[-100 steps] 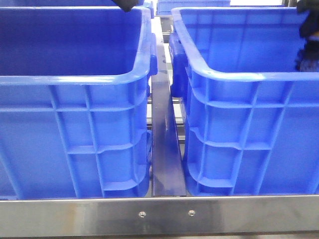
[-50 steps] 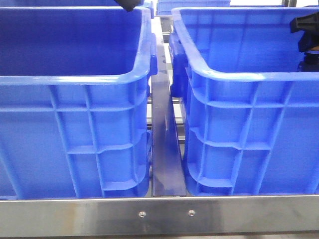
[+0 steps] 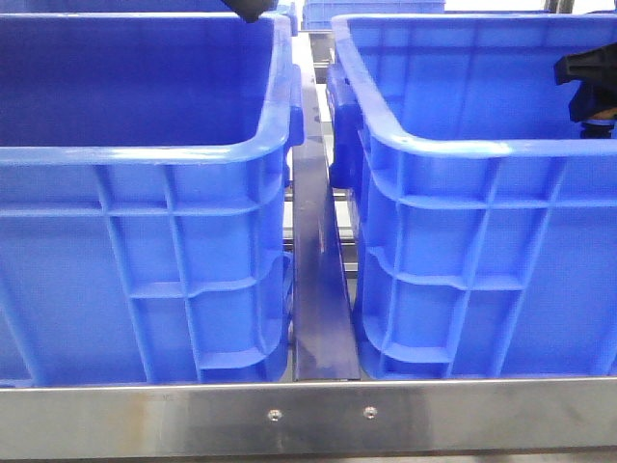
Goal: Pick red and yellow buttons and place in box
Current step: 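Lower the yellow button beside the red one and release it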
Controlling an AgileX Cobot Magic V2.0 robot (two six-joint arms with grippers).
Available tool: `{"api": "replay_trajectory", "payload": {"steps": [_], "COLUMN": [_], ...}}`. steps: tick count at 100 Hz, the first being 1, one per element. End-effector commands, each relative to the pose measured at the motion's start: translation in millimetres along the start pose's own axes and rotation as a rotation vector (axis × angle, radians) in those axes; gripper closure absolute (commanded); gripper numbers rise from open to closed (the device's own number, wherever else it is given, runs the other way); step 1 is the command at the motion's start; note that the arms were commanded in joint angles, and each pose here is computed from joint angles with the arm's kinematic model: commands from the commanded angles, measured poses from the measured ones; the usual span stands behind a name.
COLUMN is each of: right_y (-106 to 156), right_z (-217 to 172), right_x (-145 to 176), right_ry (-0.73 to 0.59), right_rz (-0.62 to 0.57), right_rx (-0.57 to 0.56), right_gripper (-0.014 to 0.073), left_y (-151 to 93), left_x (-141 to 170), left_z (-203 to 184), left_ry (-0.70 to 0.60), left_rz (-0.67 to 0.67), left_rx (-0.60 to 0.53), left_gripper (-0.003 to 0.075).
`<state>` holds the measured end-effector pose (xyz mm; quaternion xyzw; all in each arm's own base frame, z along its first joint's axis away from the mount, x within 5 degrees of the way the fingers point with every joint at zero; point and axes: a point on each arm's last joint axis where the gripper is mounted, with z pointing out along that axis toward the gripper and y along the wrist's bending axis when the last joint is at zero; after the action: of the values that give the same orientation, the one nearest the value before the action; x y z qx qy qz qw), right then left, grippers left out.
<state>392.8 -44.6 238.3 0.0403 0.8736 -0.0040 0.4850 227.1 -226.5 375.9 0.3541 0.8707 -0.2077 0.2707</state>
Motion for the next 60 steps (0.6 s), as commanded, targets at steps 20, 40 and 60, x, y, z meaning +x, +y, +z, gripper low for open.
{"api": "replay_trajectory", "payload": {"steps": [20,40,60], "right_y": [-0.6,0.6,5.4], "right_z": [-16.6,-16.9,-23.4], "right_x": [-23.4,-23.0,-25.6], "right_ry": [-0.082,-0.077,-0.070], "right_rz": [-0.003,-0.004,-0.008], "right_rx": [0.009,-0.004,-0.053], "right_gripper": [0.0048,0.0048,0.0048], "left_y": [-8.6,-8.6,-8.6], "left_x": [-10.4,-10.4,-10.4], "left_z": [-21.3,-21.3,-21.3], "left_ry": [-0.113,-0.113,-0.113], "left_rz": [-0.001,-0.001,-0.001], "left_rx": [0.026,0.026,0.026], "left_gripper": [0.0195,0.0195,0.0195]}}
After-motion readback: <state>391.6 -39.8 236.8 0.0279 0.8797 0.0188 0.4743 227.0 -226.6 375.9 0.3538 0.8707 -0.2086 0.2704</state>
